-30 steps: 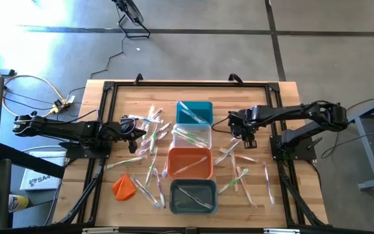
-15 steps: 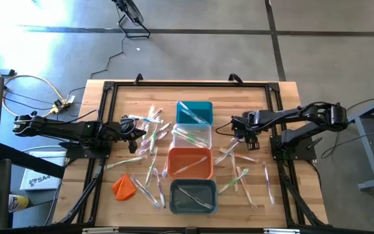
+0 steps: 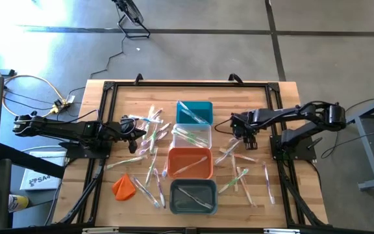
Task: Pick & Place Toothbrushes
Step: Put the violet toothbrush into the green bin
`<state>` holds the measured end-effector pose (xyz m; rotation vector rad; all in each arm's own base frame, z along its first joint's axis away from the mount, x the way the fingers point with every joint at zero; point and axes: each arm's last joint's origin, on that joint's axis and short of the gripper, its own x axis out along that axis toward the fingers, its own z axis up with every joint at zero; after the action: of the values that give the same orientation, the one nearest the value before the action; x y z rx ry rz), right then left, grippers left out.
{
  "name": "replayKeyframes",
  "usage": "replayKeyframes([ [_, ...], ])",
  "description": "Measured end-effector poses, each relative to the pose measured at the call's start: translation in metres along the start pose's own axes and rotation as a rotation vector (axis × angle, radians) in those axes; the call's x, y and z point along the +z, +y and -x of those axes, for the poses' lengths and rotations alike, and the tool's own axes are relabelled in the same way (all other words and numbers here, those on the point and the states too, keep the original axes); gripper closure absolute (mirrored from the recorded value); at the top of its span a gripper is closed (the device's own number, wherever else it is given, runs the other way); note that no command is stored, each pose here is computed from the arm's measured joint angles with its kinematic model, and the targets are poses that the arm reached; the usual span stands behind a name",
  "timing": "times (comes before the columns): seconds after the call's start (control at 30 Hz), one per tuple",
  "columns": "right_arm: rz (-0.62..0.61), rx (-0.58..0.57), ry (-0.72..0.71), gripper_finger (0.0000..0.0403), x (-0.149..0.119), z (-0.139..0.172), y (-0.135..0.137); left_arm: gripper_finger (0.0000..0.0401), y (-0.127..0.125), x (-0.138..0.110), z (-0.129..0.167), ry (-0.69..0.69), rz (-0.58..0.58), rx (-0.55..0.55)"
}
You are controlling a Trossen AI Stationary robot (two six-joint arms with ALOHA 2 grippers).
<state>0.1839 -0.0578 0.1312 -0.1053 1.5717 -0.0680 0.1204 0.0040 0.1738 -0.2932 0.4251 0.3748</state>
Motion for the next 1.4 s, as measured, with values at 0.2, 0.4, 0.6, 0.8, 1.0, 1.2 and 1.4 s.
replayKeyframes([
  [0.2,0.017,0.018,-0.008,0.0208,0.000,-0.001,-0.001,0.0401,0.000,0.000,0.000,-0.001,0.000,0.000],
  [0.4,0.024,0.031,-0.013,0.0235,0.000,-0.001,0.000,0.0401,0.000,0.000,0.000,-0.001,0.000,0.000],
  [0.6,0.026,0.042,-0.014,0.0289,0.000,-0.002,0.000,0.0401,0.000,0.000,0.000,-0.001,0.000,0.000],
  [0.8,0.026,0.044,-0.011,0.0334,0.000,-0.002,0.001,0.0401,0.000,0.000,0.000,-0.001,0.000,0.000],
  [1.0,0.026,0.039,-0.009,0.0370,0.000,-0.002,0.000,0.0401,0.000,0.000,0.000,0.000,0.000,0.000],
  [1.2,0.024,0.017,-0.017,0.0379,-0.001,0.000,0.000,0.0401,0.000,0.000,0.000,0.000,0.000,0.000],
  [1.4,0.012,-0.130,-0.018,0.0381,-0.001,0.014,-0.007,0.0401,0.000,0.000,0.000,0.000,0.000,0.000],
])
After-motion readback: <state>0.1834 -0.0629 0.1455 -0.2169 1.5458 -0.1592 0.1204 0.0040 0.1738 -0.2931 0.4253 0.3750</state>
